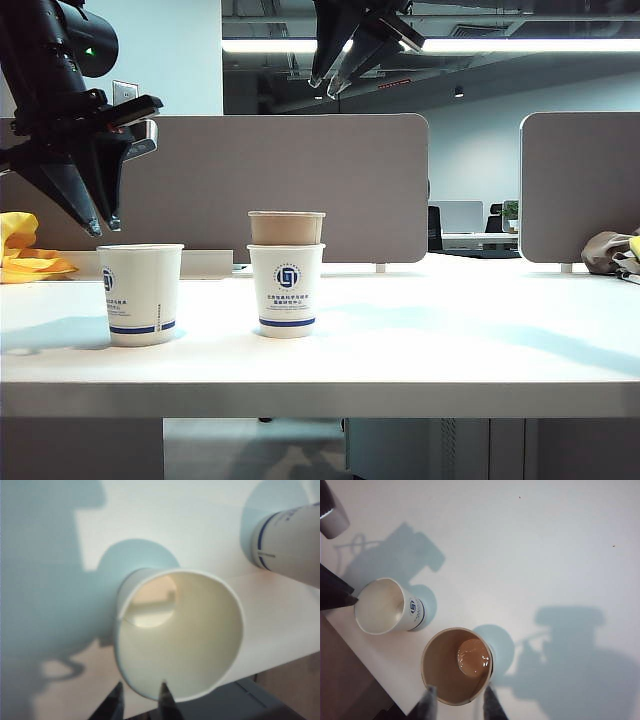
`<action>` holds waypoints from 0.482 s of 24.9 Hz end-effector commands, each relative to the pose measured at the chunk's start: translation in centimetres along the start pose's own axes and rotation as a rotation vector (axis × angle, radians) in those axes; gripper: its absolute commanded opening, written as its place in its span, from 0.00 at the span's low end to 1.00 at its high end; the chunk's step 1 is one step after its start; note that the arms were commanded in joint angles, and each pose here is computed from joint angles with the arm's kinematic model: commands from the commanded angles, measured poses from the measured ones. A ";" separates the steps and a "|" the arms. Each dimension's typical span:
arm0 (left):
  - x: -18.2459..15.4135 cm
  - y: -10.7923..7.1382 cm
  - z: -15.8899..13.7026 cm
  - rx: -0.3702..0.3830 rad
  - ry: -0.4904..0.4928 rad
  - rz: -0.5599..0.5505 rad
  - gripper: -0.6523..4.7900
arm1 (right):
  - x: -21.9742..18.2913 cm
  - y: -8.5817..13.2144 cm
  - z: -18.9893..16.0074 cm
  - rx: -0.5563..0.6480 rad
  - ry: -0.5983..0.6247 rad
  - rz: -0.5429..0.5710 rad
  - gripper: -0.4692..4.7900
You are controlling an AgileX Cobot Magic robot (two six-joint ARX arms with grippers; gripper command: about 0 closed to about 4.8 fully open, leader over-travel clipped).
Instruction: Pick up all the paper cups on the table one by one and stack them together.
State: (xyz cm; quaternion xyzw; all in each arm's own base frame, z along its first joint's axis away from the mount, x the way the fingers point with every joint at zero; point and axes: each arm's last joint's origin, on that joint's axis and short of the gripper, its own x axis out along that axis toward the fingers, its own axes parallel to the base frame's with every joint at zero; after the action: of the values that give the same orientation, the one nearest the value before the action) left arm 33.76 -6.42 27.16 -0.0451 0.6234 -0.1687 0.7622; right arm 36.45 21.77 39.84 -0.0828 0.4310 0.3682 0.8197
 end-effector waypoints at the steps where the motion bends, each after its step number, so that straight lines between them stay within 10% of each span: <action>1: 0.0 0.2 0.1 0.002 -0.008 0.052 0.29 | -0.6 0.2 0.2 -0.011 -0.027 0.001 0.33; 12: 1.5 0.6 0.4 -0.028 0.039 0.028 0.29 | -0.6 0.3 0.2 -0.007 -0.029 0.023 0.33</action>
State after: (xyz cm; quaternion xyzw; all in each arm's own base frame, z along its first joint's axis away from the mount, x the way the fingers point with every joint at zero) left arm 34.49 -6.41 25.94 -0.0333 0.6346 -0.1458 0.7582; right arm 36.46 21.79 39.86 -0.0815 0.4298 0.3699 0.8197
